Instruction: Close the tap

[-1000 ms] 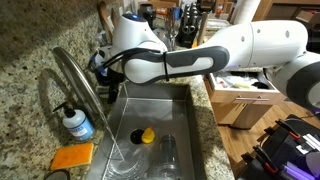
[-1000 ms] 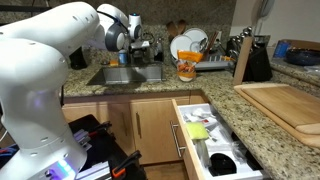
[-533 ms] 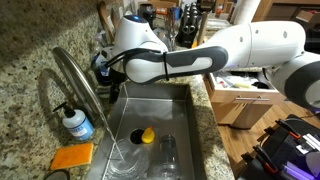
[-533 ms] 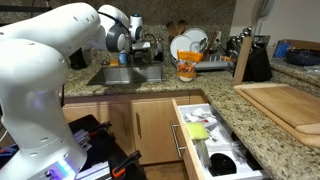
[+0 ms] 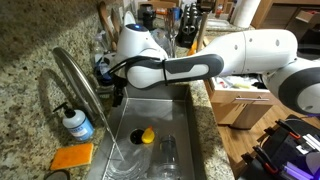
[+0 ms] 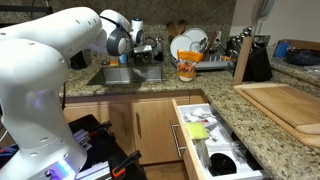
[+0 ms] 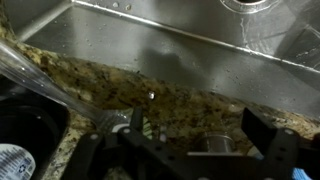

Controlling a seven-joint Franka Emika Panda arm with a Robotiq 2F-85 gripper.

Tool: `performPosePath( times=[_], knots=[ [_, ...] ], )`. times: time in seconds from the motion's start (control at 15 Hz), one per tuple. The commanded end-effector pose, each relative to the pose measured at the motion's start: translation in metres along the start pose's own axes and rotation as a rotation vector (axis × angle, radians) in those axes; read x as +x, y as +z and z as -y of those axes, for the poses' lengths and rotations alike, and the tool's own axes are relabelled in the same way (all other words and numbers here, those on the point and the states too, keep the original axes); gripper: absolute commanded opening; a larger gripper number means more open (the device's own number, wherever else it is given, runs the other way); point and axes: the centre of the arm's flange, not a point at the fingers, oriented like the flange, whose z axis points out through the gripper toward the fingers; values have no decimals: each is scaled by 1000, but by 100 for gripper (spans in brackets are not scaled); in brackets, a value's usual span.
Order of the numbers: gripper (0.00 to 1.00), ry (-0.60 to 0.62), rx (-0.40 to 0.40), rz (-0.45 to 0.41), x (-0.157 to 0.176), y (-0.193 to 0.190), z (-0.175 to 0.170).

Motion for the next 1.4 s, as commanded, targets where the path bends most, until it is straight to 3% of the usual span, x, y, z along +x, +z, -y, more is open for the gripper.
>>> performPosePath(
  times=[0.0, 0.07, 0.2, 0.27, 0.33, 1.0, 1.13, 1.33],
  knots=[
    [100, -33, -30, -14, 29, 11, -22],
    [100, -13, -15, -9, 5, -2, 2],
    [100, -15, -28, -13, 6, -3, 1],
    [75, -13, -19, -21, 4, -4, 1],
    [74, -9, -13, -27, 4, -4, 0],
    [4, -20, 31, -44, 8, -9, 5],
    [0, -60, 93, -38, 12, -9, 11],
    [3, -68, 142, -75, 14, -6, 17]
  ],
)
